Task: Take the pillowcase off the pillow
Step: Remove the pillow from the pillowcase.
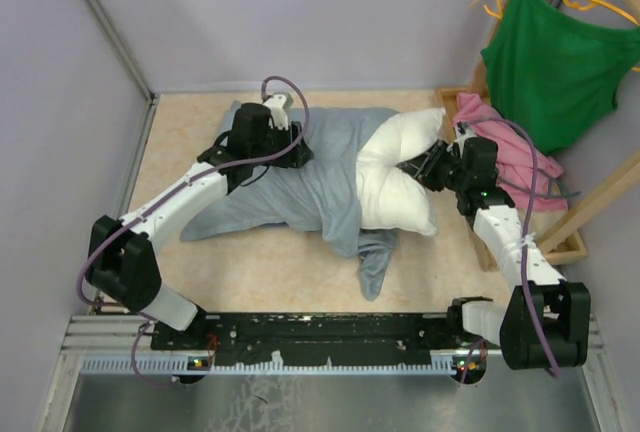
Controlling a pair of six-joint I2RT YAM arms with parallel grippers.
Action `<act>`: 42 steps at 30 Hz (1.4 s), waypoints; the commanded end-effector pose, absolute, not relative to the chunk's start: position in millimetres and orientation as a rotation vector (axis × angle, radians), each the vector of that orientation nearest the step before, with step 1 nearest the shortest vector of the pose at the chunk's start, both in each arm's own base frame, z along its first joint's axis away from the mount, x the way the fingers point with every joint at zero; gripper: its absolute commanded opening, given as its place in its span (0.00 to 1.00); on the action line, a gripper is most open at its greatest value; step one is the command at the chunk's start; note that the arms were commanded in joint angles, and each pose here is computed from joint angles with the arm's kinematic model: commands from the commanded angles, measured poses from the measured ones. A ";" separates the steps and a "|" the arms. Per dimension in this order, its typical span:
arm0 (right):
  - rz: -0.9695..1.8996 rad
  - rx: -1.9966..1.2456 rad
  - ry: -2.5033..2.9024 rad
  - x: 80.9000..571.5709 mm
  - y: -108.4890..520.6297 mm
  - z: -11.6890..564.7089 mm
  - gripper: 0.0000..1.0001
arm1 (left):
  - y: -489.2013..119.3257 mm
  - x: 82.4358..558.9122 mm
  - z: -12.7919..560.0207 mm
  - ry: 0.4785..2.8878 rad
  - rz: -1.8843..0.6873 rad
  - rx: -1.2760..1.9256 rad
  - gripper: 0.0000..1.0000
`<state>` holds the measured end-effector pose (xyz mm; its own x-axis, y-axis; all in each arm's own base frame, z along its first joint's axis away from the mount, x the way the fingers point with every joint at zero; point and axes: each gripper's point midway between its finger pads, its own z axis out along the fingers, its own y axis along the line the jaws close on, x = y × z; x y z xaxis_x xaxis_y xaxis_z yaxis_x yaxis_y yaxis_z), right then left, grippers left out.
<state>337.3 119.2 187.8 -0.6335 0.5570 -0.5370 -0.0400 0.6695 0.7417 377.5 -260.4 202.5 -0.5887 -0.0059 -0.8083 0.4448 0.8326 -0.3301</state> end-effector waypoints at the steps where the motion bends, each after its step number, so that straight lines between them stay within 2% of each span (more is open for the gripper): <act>1: 0.912 0.303 1.932 357.3 114.2 236.0 0.00 | -212.5 380.9 173.7 2.235 -0.363 0.200 0.49; 5: 0.902 0.312 1.926 360.4 112.0 236.4 0.00 | -178.9 380.6 150.3 2.304 -0.179 0.142 0.07; 6: 0.900 0.319 1.925 361.5 110.2 236.6 0.00 | -166.8 379.8 142.3 2.331 -0.126 0.118 0.01; 11: 0.888 0.368 1.892 367.9 94.1 247.8 0.00 | -86.6 381.3 130.9 2.401 0.059 -0.114 0.00; 15: 0.902 0.442 1.875 376.3 79.6 248.5 0.00 | -39.0 388.2 157.6 2.322 0.015 -0.339 0.00; 18: 0.910 0.479 1.897 380.5 79.3 239.1 0.00 | -27.2 394.7 182.6 2.255 0.016 -0.354 0.00; 19: 0.914 0.485 1.912 382.3 81.2 233.3 0.00 | -33.7 397.0 191.3 2.245 -0.019 -0.292 0.01; 20: 0.911 0.483 1.926 382.9 84.3 229.1 0.00 | -43.0 399.4 200.4 2.231 -0.075 -0.244 0.23; 21: 0.904 0.473 1.944 383.0 89.2 225.1 0.00 | -55.6 401.6 210.7 2.208 -0.151 -0.200 0.68; 22: 0.897 0.456 1.957 383.1 95.7 222.8 0.00 | -70.5 403.7 222.2 2.172 -0.212 -0.151 0.94; 23: 0.890 0.435 1.971 382.8 103.6 220.6 0.00 | -83.0 406.2 235.3 2.124 -0.255 -0.111 0.99; 27: 0.908 0.316 2.012 379.5 139.9 216.0 0.00 | -107.6 419.4 275.9 1.952 -0.360 -0.071 1.00; 33: 0.947 0.178 2.061 374.7 171.3 210.8 0.00 | -177.0 456.3 304.7 1.888 -0.442 0.156 1.00; 38: 0.966 0.158 2.058 370.8 175.2 214.0 0.00 | -259.5 478.8 292.3 1.885 -0.435 0.351 1.00; 42: 0.965 0.135 2.050 367.0 175.2 219.0 0.00 | -291.5 493.7 258.3 1.932 -0.482 0.458 0.98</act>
